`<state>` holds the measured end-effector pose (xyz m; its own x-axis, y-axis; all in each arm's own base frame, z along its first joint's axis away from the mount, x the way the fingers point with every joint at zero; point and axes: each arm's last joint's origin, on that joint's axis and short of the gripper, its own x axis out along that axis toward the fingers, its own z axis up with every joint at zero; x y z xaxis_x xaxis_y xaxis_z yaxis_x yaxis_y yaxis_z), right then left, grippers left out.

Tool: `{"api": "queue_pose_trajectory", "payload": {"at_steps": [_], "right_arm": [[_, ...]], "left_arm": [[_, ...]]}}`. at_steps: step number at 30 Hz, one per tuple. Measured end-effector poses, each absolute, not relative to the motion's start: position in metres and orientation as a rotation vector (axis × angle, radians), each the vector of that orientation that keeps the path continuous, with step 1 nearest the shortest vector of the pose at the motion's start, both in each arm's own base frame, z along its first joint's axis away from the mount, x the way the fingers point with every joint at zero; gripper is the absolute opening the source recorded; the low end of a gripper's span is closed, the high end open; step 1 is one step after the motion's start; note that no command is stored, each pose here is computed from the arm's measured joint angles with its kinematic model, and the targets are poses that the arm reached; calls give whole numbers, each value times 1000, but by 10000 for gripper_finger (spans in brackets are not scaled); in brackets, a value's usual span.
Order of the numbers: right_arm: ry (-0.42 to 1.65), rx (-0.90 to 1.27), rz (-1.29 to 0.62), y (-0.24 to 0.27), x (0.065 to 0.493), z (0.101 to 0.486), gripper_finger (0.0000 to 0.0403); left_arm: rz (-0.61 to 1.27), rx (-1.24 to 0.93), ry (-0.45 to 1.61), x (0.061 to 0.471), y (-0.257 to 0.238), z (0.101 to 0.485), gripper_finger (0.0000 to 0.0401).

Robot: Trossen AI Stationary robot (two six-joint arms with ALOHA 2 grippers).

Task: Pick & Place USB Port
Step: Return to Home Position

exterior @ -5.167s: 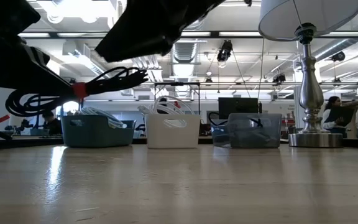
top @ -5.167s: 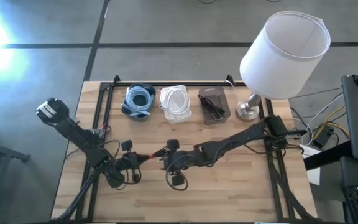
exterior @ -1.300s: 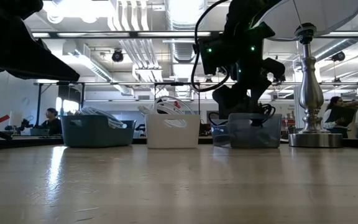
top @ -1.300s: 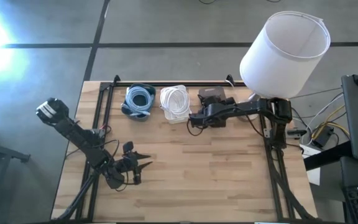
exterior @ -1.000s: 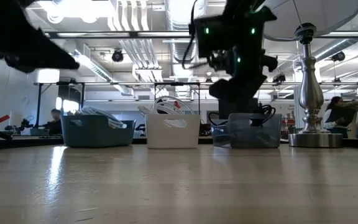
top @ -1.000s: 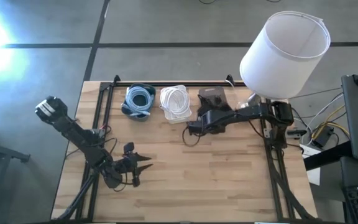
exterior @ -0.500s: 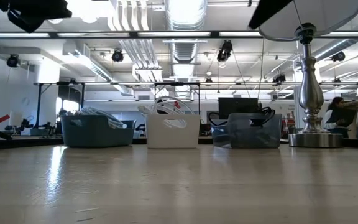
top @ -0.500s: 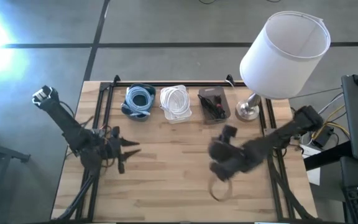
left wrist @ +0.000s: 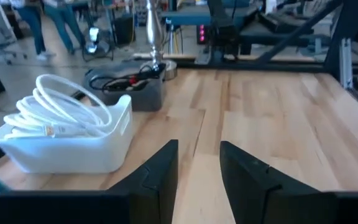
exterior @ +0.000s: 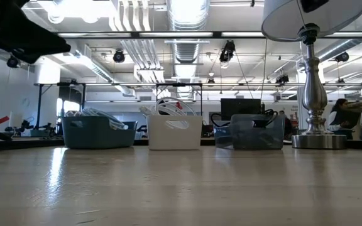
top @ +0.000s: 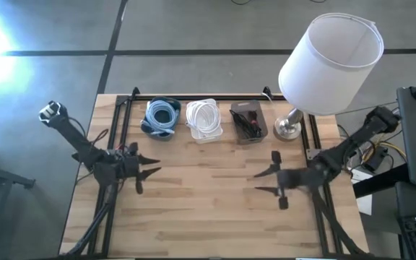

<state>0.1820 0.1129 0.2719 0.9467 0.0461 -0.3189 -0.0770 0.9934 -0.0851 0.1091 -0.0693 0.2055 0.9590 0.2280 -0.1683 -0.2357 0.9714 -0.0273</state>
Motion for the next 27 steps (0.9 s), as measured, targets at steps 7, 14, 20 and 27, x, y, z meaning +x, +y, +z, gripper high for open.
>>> {"api": "queue_pose_trajectory", "payload": {"at_steps": [7, 14, 20, 27], "right_arm": [[-7, -6, 181, 66, 161, 255, 166], [4, -6, 186, 46, 158, 233, 166], [12, -54, 214, 38, 157, 225, 168], [-35, -114, 237, 32, 148, 223, 163]], "left_arm": [[202, 7, 47, 110, -56, 195, 122], [223, -10, -1, 110, -34, 179, 117], [282, -28, -35, 110, -16, 173, 99], [265, -12, -14, 110, -5, 170, 74]]}}
